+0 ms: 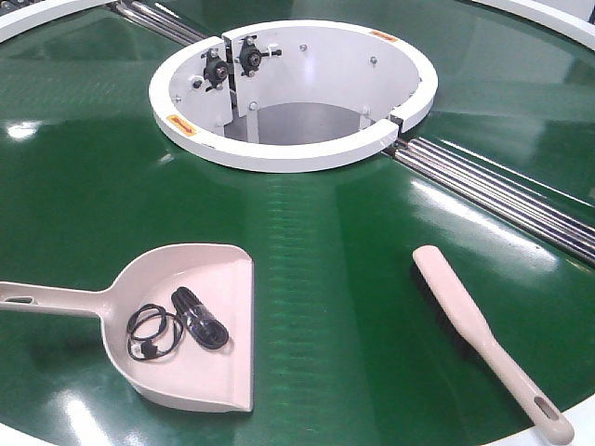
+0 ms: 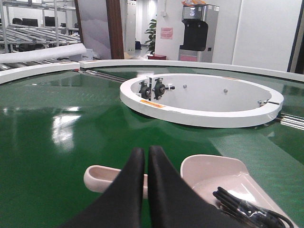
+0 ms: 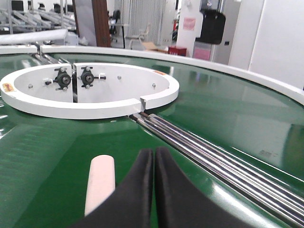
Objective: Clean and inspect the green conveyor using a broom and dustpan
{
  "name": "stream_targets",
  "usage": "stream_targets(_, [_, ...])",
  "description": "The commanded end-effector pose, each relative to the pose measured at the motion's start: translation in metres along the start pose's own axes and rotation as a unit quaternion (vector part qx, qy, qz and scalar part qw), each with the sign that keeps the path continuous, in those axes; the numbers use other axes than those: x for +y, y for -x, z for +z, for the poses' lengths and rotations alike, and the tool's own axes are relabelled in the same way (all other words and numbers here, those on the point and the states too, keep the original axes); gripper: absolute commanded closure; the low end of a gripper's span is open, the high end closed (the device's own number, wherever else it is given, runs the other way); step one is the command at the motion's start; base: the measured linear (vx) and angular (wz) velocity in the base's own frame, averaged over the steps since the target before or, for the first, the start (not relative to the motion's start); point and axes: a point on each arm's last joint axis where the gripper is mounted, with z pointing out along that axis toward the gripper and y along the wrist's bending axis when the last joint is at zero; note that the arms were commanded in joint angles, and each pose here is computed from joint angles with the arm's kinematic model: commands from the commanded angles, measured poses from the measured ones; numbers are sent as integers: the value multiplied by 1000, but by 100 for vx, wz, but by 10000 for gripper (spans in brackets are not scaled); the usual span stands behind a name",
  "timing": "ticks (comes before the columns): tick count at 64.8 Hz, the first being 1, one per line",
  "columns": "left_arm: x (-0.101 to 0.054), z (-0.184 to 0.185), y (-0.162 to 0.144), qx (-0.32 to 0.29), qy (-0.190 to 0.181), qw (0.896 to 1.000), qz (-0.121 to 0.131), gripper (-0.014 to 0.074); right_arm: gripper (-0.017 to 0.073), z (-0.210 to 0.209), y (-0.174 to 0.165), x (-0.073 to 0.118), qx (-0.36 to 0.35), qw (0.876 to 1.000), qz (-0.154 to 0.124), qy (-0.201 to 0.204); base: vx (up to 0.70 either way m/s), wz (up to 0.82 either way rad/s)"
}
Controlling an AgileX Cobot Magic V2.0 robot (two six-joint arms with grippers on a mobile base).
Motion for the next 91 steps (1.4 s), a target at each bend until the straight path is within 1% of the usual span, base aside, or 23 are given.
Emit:
stream_targets(1, [0, -1, 4, -38, -1, 999, -3, 600, 568, 3, 0, 1, -72, 997, -3, -5, 0, 0])
stream_targets(5, [0, -1, 4, -38, -1, 999, -3, 600, 568, 4, -11, 2, -82, 997, 2, -4, 0, 0])
stream_targets(8, [0, -1, 4, -38, -1, 999, -3, 600, 568, 3, -12, 2, -74, 997, 11, -3, 0, 0])
stream_targets(14, [0, -1, 4, -38, -1, 999, -3, 600, 568, -2, -10, 2, -97, 995, 27, -6, 0, 0])
stream_targets(25, [0, -1, 4, -38, -1, 999, -3, 600, 568, -3, -11, 2, -95, 995, 21, -6, 0, 0])
stream_targets(91, [0, -1, 4, -38, -1, 999, -3, 600, 568, -3, -12, 2, -92, 996, 22, -6, 0, 0])
